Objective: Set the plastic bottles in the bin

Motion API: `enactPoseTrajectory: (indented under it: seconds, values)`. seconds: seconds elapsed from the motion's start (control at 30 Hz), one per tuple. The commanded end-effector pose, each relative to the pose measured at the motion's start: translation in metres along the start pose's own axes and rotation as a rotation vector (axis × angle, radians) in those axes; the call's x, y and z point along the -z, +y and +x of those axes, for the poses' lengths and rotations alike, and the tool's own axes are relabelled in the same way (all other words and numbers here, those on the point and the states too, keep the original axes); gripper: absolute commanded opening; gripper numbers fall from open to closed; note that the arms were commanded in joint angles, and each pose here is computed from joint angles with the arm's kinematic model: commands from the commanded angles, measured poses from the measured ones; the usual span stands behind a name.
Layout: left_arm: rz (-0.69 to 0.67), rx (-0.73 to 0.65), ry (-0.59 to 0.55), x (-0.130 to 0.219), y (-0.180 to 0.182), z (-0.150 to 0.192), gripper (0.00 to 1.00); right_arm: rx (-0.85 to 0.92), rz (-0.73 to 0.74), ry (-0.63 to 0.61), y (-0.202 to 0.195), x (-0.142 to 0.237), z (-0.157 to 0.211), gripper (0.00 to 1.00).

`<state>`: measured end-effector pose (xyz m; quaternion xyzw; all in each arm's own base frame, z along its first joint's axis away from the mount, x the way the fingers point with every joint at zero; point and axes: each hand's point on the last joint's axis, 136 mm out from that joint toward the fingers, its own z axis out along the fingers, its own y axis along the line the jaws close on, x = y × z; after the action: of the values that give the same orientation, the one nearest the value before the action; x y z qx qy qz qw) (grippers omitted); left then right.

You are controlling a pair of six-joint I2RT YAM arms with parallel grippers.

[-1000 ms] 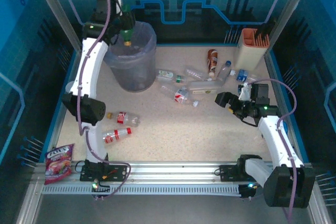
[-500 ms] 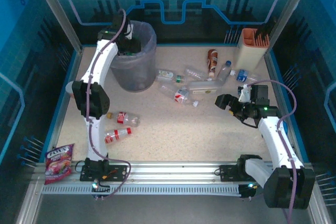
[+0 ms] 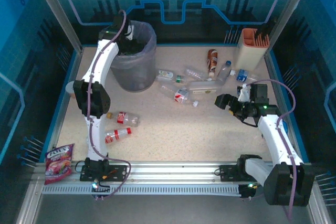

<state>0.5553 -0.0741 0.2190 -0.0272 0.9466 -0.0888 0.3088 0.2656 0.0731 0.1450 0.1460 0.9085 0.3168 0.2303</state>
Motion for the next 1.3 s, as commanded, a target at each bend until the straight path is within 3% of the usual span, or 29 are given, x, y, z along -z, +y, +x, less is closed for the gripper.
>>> enactPoseTrajectory:
  seconds: [0.0, 0.2, 0.37, 0.53, 0.67, 0.77, 0.87, 0.97, 1.1, 1.27]
  values:
    - [0.030, -0.007, -0.036, 0.026, -0.006, -0.014, 0.99, 0.016, -0.005, -0.013, 0.005, 0.007, -0.009, 1.00]
    - [0.048, -0.019, -0.181, 0.094, -0.018, -0.047, 0.99, 0.025, -0.009, -0.019, 0.009, 0.009, -0.014, 1.00]
    - [0.036, -0.001, -0.304, 0.180, -0.021, -0.053, 0.97, 0.025, -0.016, -0.019, 0.010, 0.007, -0.017, 1.00]
    - [0.009, 0.039, -0.327, 0.244, -0.019, -0.026, 0.96, 0.024, -0.025, -0.017, 0.010, 0.003, -0.021, 1.00]
    - [-0.028, 0.122, -0.299, 0.271, -0.004, 0.023, 0.94, 0.024, -0.036, -0.014, 0.012, 0.002, -0.022, 1.00]
    - [-0.032, 0.226, -0.270, 0.280, 0.011, 0.066, 0.88, 0.028, -0.026, -0.015, 0.010, 0.002, -0.022, 1.00]
    - [-0.034, 0.330, -0.216, 0.279, 0.019, 0.108, 0.90, 0.028, -0.017, 0.001, 0.008, 0.000, -0.020, 1.00]
    - [-0.058, 0.469, -0.123, 0.258, 0.031, 0.161, 0.91, 0.033, -0.012, 0.002, 0.008, 0.001, -0.021, 1.00]
    - [-0.068, 0.753, 0.026, 0.214, 0.041, 0.234, 0.96, 0.042, -0.013, 0.006, 0.010, 0.002, -0.022, 1.00]
    - [-0.142, 0.994, 0.103, 0.166, 0.059, 0.297, 0.97, 0.063, 0.010, 0.012, 0.008, 0.005, -0.021, 1.00]
